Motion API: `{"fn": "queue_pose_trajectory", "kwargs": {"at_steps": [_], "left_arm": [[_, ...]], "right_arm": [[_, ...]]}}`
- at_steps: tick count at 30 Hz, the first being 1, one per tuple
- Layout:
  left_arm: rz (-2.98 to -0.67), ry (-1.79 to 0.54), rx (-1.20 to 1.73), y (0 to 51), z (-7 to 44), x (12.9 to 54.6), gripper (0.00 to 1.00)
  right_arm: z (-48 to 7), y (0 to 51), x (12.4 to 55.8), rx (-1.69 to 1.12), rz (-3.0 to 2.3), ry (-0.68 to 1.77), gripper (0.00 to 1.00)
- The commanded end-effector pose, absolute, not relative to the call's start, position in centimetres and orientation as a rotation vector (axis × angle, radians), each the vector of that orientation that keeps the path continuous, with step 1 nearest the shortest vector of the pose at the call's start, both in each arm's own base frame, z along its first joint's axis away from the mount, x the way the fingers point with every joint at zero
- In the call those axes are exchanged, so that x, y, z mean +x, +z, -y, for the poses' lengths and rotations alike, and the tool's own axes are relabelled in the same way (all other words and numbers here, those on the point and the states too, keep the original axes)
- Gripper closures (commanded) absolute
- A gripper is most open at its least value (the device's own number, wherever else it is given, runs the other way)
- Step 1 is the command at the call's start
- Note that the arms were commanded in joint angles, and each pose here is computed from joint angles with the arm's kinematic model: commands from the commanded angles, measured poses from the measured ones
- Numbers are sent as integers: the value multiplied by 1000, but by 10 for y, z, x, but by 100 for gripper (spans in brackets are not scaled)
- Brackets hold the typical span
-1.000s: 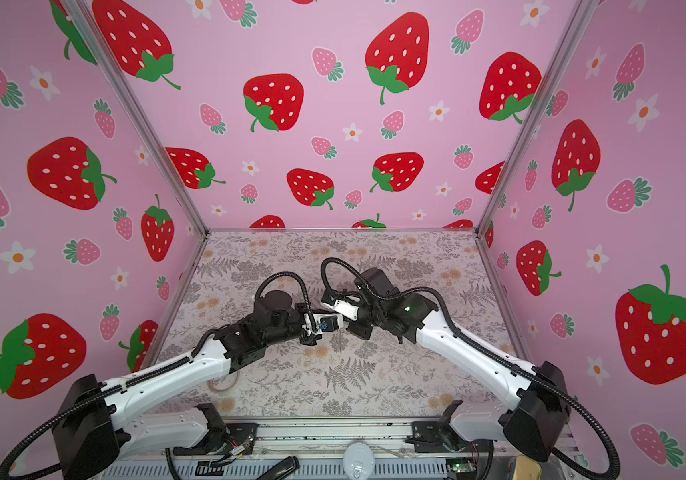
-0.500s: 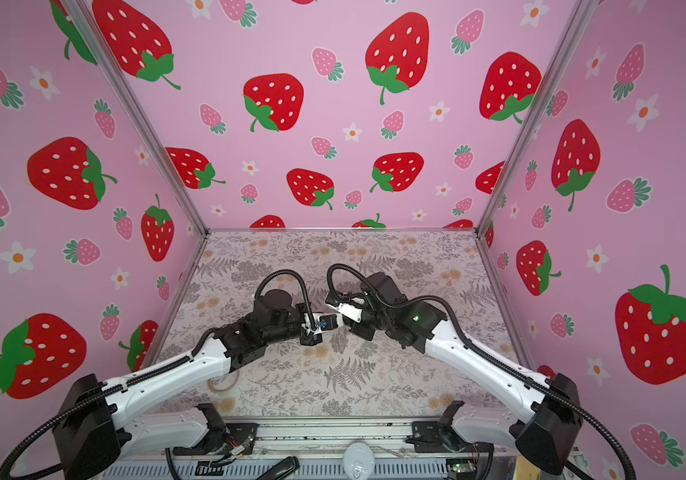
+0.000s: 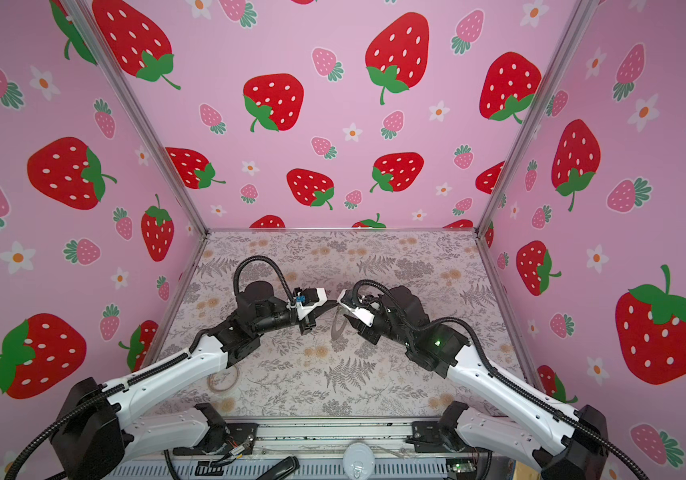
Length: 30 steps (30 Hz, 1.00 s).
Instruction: Put the keys on the keyring
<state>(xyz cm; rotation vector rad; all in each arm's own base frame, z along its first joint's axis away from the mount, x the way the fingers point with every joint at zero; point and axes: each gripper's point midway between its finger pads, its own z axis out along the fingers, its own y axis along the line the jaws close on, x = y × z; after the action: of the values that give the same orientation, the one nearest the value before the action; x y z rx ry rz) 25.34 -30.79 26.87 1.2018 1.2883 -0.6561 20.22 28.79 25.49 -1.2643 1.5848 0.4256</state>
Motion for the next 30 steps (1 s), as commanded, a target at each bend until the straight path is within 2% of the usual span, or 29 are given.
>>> {"fn": "queue_pose_trajectory", "kwargs": {"at_steps": [1,22,30], "left_arm": [[-1209,-731,1142,295,308,248,100],[-1173,-812,1134,301,309,241,100],[-1171,-808,1132,301,308,242,100]], "right_arm": [[-295,265,203,-1210,-1557,486,56],[-311,254,213,-1187,-1528,511,58],[-313,249,208,-1204,-1514,541,76]]}}
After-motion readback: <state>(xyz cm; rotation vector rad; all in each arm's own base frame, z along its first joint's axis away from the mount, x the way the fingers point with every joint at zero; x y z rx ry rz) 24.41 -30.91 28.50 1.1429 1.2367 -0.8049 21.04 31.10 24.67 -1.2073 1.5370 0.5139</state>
